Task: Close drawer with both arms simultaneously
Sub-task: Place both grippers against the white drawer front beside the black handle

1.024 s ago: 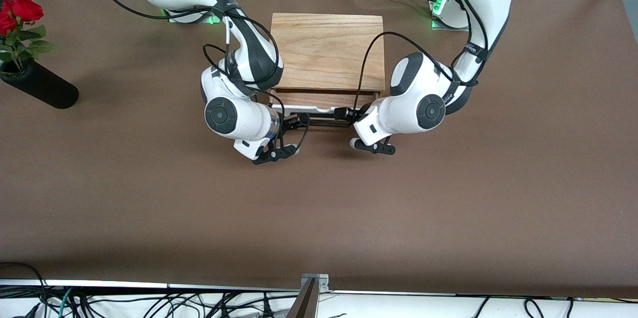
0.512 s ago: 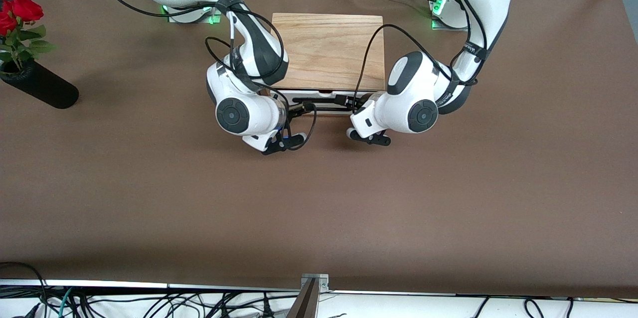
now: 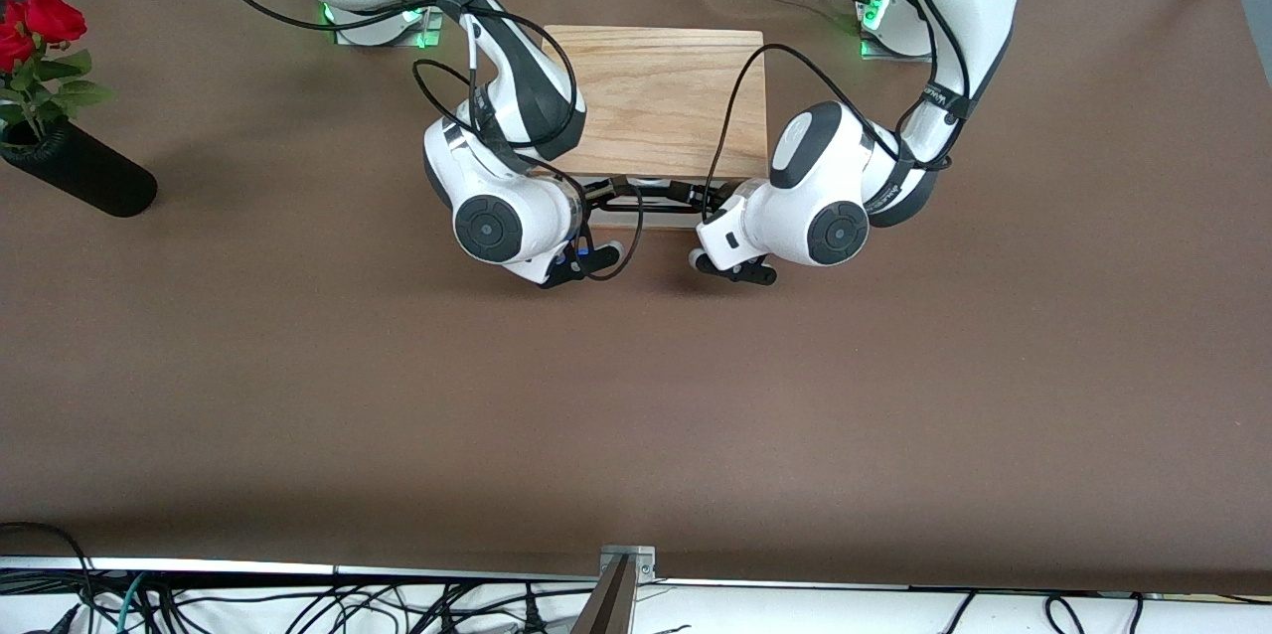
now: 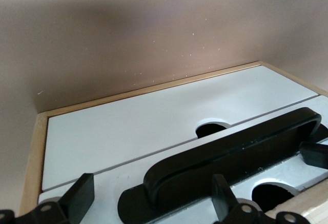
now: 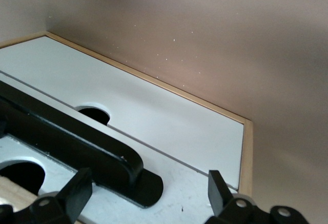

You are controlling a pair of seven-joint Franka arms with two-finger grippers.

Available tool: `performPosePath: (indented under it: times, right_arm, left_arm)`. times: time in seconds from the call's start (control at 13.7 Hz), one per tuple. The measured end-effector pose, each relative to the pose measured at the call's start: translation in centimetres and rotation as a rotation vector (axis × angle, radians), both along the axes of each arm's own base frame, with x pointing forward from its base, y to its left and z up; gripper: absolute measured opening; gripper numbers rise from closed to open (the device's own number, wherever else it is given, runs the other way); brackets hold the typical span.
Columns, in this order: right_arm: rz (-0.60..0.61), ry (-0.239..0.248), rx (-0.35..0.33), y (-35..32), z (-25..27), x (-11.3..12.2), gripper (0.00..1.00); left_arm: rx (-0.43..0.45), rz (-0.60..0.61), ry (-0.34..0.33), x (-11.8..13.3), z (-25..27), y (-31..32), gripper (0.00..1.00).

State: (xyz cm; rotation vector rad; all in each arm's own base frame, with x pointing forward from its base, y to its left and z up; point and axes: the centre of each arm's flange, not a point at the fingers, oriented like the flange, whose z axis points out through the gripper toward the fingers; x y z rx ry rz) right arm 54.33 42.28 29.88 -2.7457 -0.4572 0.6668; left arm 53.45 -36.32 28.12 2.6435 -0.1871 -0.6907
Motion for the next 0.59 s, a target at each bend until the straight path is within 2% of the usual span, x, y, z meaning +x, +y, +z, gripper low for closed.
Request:
performPosePath:
  times: [0.44, 0.59]
  right_arm:
    - [0.005, 0.001, 0.004, 0.0, 0.5, 0.2, 1.0]
    - [-0.004, -0.03, 0.025, 0.0, 2.2, 1.3, 1.0]
  left_arm:
    - [0.001, 0.0, 0.006, 0.1, 0.1, 0.2, 1.0]
    - [0.0, 0.001, 0.006, 0.2, 0.2, 0.3, 1.0]
